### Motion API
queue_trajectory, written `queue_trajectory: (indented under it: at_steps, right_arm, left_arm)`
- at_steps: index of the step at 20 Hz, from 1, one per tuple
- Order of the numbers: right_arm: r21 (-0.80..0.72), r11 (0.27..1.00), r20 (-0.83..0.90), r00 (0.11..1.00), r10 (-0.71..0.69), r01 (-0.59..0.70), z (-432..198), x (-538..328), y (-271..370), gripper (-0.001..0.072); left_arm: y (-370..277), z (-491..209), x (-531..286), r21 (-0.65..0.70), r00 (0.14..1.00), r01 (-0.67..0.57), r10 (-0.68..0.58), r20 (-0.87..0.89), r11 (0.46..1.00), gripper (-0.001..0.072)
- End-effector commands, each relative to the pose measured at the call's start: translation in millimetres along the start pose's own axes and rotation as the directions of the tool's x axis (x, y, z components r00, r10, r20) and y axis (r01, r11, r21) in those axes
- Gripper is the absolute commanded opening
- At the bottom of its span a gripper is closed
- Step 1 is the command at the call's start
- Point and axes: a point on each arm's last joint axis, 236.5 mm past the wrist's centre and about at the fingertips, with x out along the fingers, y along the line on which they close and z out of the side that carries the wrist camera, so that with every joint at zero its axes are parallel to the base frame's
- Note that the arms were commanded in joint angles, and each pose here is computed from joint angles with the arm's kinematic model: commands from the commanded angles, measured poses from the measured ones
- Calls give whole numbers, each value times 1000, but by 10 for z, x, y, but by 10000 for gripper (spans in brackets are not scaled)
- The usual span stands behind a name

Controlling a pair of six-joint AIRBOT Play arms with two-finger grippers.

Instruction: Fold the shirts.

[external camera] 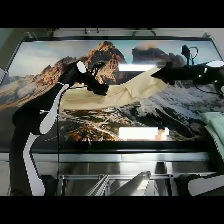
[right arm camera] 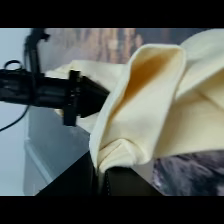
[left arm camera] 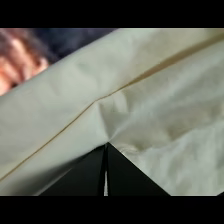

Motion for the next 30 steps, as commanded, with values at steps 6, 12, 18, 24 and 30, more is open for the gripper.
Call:
queue_trajectory:
  at_steps: [6,12,18,24,30]
  right_arm:
    - [-85,978,-59,981,185,-189,-309,670,1069,18]
    - [-175,968,-42,983,177,-182,-591,1560,1585,18]
    - [-317,926,-62,979,194,-204,-1078,2842,2026,18]
    - [-435,840,-93,944,316,-324,-1737,3732,2072,477]
    - [-410,846,-333,920,209,-340,-1434,2806,1788,18]
  left_arm:
    - [-601,127,-833,45,978,207,-208,8,977,8]
    - [-655,205,-2830,90,838,385,-388,383,919,20]
    - [-177,-240,-4126,173,564,577,-543,623,798,21]
    - [417,-640,-4047,77,457,715,-549,700,695,20]
    - [354,-730,-4136,164,321,789,-624,713,593,20]
